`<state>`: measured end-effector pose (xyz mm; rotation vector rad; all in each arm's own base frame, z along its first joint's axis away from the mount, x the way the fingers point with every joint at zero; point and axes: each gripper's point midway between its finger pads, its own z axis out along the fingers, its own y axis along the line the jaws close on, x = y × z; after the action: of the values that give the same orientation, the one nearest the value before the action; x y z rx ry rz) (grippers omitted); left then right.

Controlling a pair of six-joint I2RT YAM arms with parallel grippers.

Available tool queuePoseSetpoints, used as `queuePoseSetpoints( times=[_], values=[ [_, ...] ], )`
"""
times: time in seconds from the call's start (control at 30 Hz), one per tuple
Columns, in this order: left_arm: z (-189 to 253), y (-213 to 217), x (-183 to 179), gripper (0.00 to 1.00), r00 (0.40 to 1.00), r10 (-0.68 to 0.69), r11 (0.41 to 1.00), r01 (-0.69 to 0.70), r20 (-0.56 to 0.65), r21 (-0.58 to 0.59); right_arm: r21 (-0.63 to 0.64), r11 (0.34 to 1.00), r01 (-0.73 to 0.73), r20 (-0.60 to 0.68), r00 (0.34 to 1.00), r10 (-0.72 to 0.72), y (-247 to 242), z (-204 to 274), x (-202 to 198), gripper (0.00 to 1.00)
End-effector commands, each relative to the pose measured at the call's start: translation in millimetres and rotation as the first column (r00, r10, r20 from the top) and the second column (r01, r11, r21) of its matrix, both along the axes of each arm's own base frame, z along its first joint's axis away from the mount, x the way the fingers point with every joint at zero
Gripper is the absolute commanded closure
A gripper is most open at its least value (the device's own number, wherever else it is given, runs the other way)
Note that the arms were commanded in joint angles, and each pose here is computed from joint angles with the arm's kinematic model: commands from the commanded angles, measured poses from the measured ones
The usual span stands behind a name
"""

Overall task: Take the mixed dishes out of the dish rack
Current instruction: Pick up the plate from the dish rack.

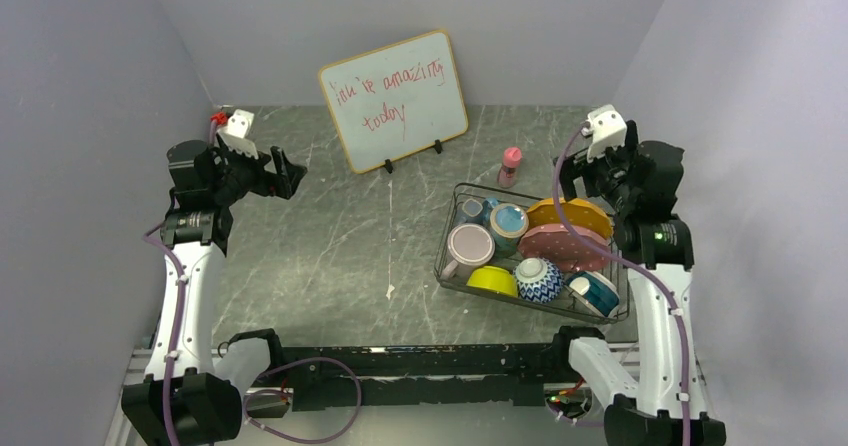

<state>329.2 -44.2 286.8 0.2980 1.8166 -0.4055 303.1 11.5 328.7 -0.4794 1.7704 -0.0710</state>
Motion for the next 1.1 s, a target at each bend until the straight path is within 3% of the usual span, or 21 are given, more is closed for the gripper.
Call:
queuePoseSetpoints(
  times=[0.0,0.23,0.5,0.77,0.87,1.07],
  values=[
    [16.2,-9.5,-3.9,0.05,0.996,-0.078,0.997,0.078,0.050,0.016,-0.290,0.954,-0.075,-0.203,0.979,0.016,-23.9,-22.0,-20.8,0.05],
    [16.5,-14.2,-6.3,0.05,0.993,-0.105,0.994,0.105,0.047,0.005,-0.411,0.879,-0.242,-0.456,0.889,0.031,-39.2,-65.2,-34.9,0.09],
    [14.7,-13.8,-5.1,0.05,0.994,-0.102,0.995,0.102,0.044,0.003,-0.442,0.823,-0.356,-0.575,0.817,0.044,-48.2,-88.8,-27.1,0.10],
    [11.9,-12.9,-4.1,0.05,0.994,-0.100,0.995,0.099,0.042,0.007,-0.415,0.782,-0.464,-0.657,0.748,0.095,-47.6,-118.4,-7.0,0.17],
    [11.2,-12.4,-3.5,0.05,0.994,-0.097,0.995,0.096,0.041,0.008,-0.399,0.765,-0.505,-0.673,0.728,0.130,-44.5,-126.0,1.0,0.21],
    [8.8,-11.6,-2.7,0.05,0.995,-0.094,0.996,0.094,0.040,0.009,-0.325,0.758,-0.565,-0.732,0.658,0.177,-38.5,-141.4,7.1,0.39]
  ],
)
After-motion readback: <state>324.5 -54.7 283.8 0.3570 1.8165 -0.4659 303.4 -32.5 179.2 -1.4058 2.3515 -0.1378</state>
